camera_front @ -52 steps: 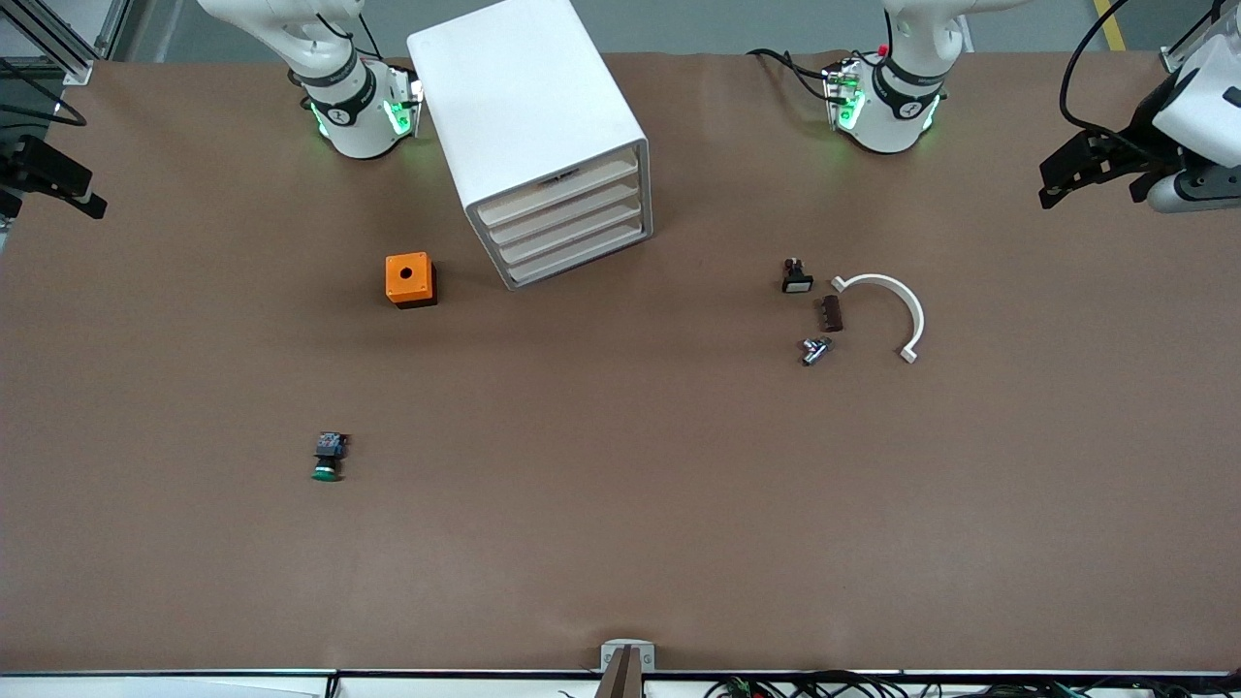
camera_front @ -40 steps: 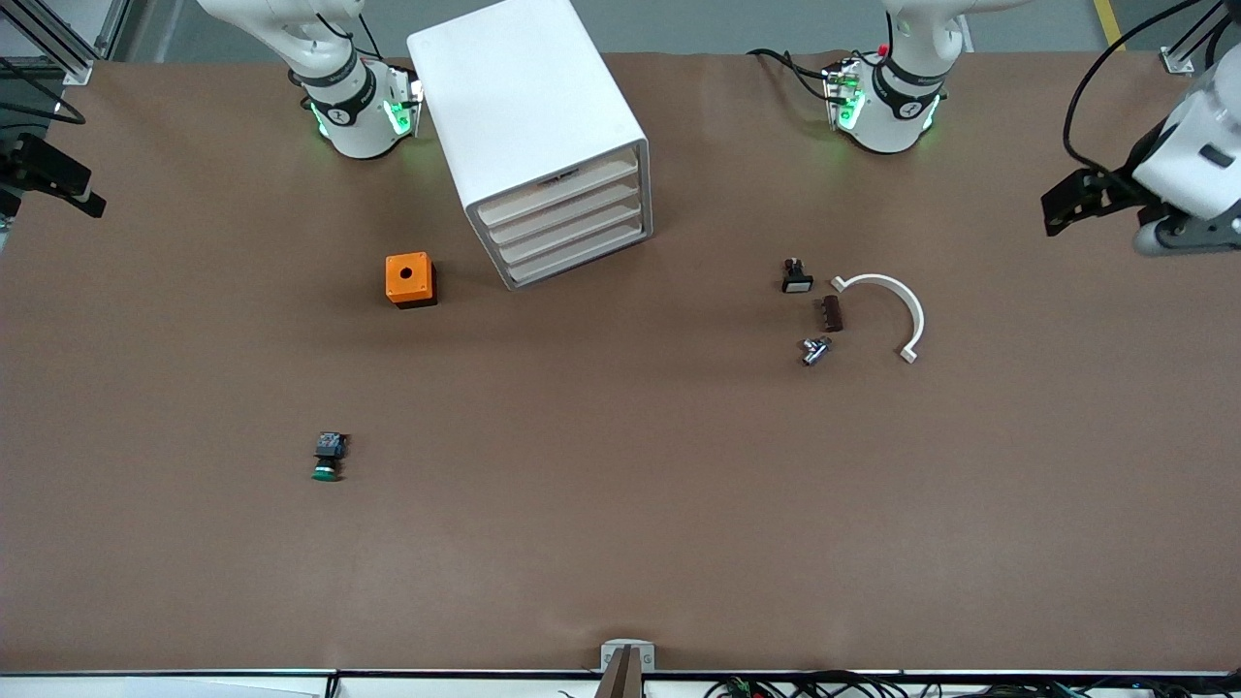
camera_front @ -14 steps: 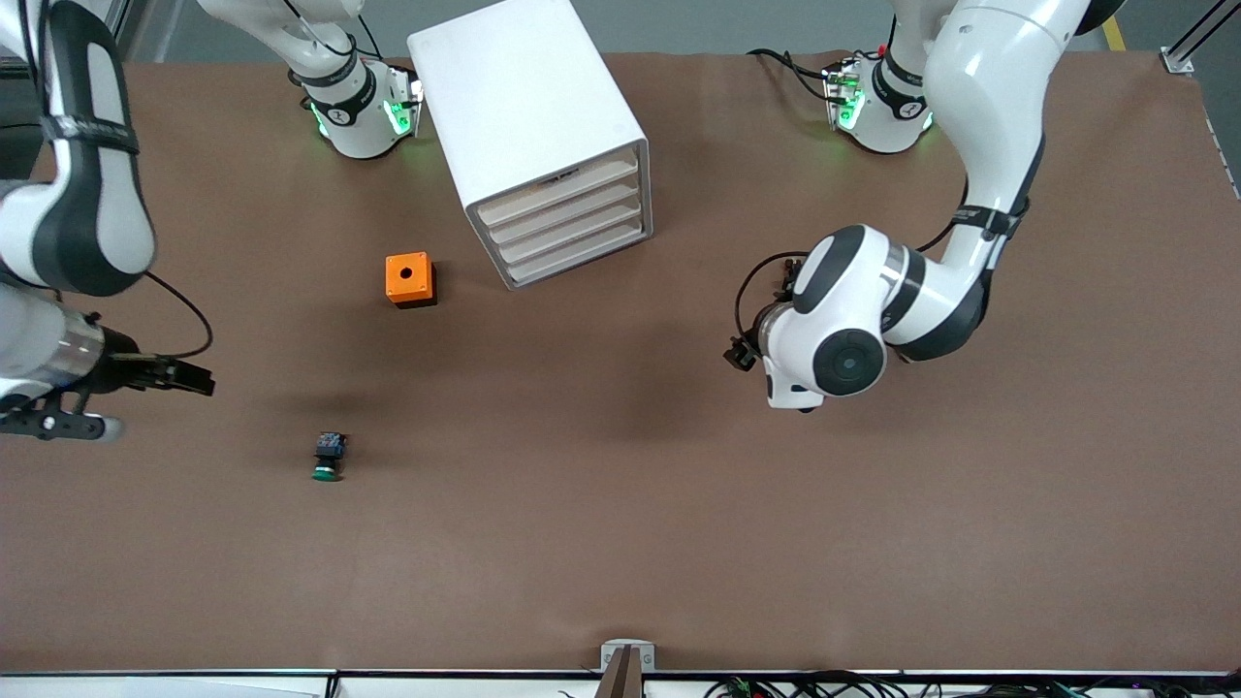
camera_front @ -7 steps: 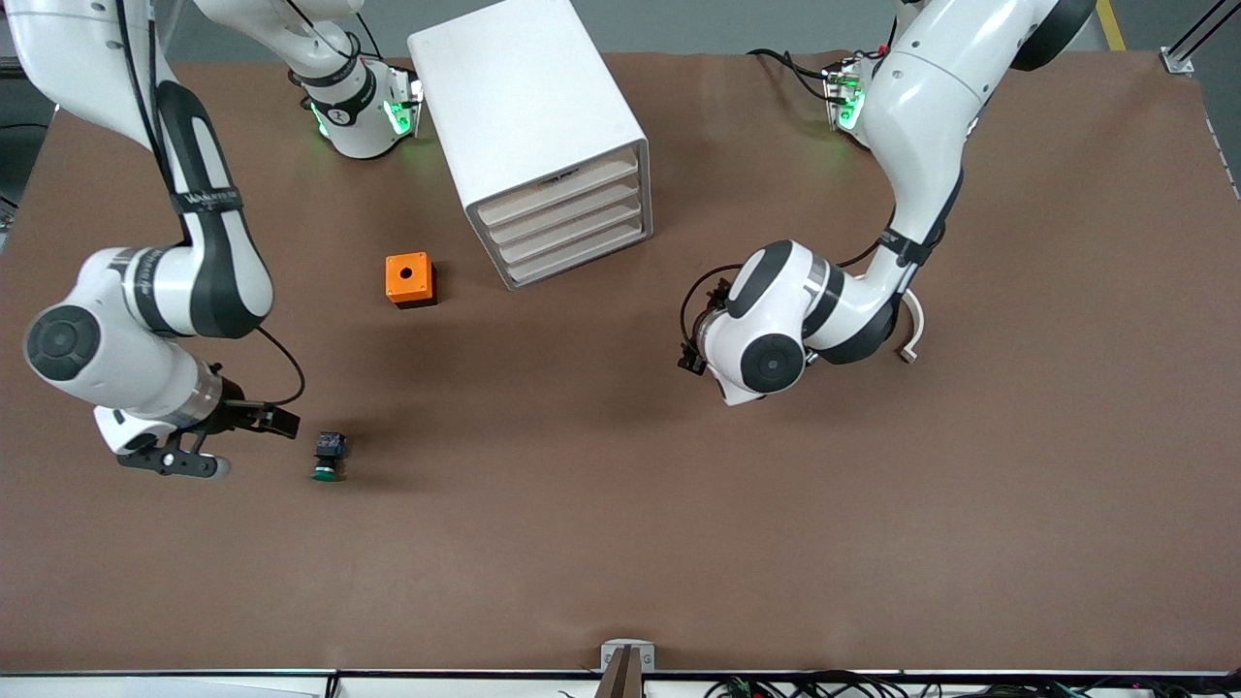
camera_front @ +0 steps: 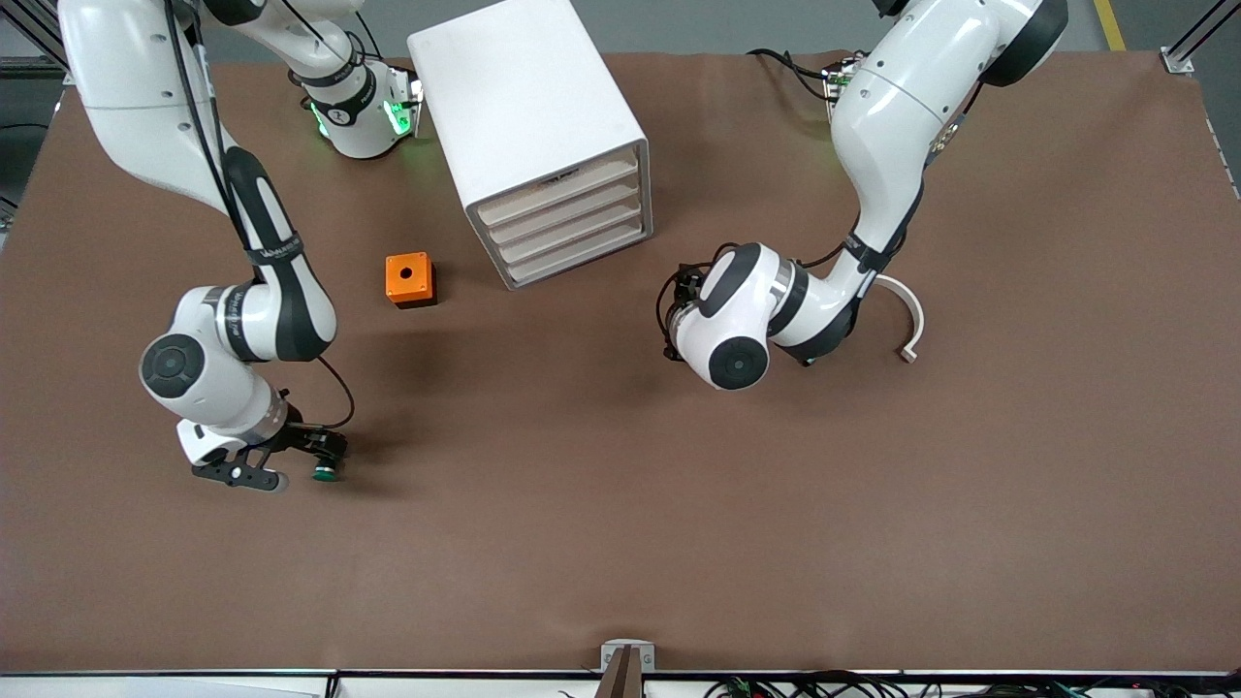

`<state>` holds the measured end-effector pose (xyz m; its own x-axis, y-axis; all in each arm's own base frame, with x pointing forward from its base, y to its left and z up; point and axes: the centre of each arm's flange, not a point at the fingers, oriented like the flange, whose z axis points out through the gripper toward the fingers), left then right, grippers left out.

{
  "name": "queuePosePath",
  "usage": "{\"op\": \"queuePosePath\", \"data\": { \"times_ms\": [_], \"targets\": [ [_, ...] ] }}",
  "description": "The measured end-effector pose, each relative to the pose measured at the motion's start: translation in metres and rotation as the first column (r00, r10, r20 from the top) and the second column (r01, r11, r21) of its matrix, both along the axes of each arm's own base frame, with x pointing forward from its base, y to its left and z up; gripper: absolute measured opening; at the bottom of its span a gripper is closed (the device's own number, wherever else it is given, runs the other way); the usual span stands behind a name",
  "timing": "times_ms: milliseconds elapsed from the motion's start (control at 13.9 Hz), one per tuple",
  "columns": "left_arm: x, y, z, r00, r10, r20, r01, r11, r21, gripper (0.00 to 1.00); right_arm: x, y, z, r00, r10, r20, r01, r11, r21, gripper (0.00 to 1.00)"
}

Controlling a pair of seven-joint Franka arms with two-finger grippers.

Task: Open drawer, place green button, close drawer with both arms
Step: 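Grasp the green button with the right gripper while the left approaches the drawer, then grip the drawer front with the left gripper while the right lifts the button, then pull the drawer open with the left gripper while the right carries the button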

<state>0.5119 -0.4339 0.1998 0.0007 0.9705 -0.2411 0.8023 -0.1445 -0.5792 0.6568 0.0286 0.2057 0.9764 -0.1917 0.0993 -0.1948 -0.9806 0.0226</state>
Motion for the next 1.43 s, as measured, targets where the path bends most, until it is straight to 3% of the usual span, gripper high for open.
{"op": "queuePosePath", "data": {
  "times_ms": [287, 502, 574, 646, 1004, 1220, 1435],
  "targets": [
    [-0.007, -0.011, -0.012, 0.976, 0.153, -0.156, -0.165, 0.984, -0.065, 0.98, -0.002, -0.001, -0.020, 1.000, -0.003, -0.007, 0.003, 1.000, -0.004, 1.00],
    [-0.010, -0.018, -0.019, 0.914, 0.299, -0.274, -0.316, 0.948, -0.019, 0.95, -0.003, -0.001, -0.020, 1.000, -0.005, -0.011, 0.005, 1.000, -0.004, 0.97],
    [-0.012, -0.021, -0.022, 0.890, 0.336, -0.309, -0.354, 0.935, 0.000, 0.92, -0.003, -0.001, -0.021, 1.000, -0.005, -0.015, 0.005, 1.000, -0.005, 0.89],
    [-0.016, -0.025, -0.025, 0.870, 0.360, -0.335, -0.377, 0.926, 0.018, 0.91, -0.004, -0.001, -0.022, 1.000, -0.006, -0.020, 0.006, 1.000, -0.005, 0.86],
    [-0.048, -0.058, -0.036, 0.799, 0.421, -0.429, -0.423, 0.901, 0.097, 0.81, -0.006, -0.002, -0.027, 0.999, -0.006, -0.033, 0.006, 1.000, -0.006, 0.79],
    [-0.066, -0.075, -0.041, 0.787, 0.418, -0.454, -0.414, 0.903, 0.115, 0.81, -0.007, 0.000, -0.028, 0.999, -0.005, -0.047, 0.004, 1.000, -0.006, 0.44],
    [-0.083, -0.088, -0.044, 0.791, 0.406, -0.458, -0.391, 0.911, 0.133, 0.76, -0.007, 0.000, -0.028, 0.999, -0.005, -0.049, 0.004, 1.000, -0.006, 0.41]
  ]
}}
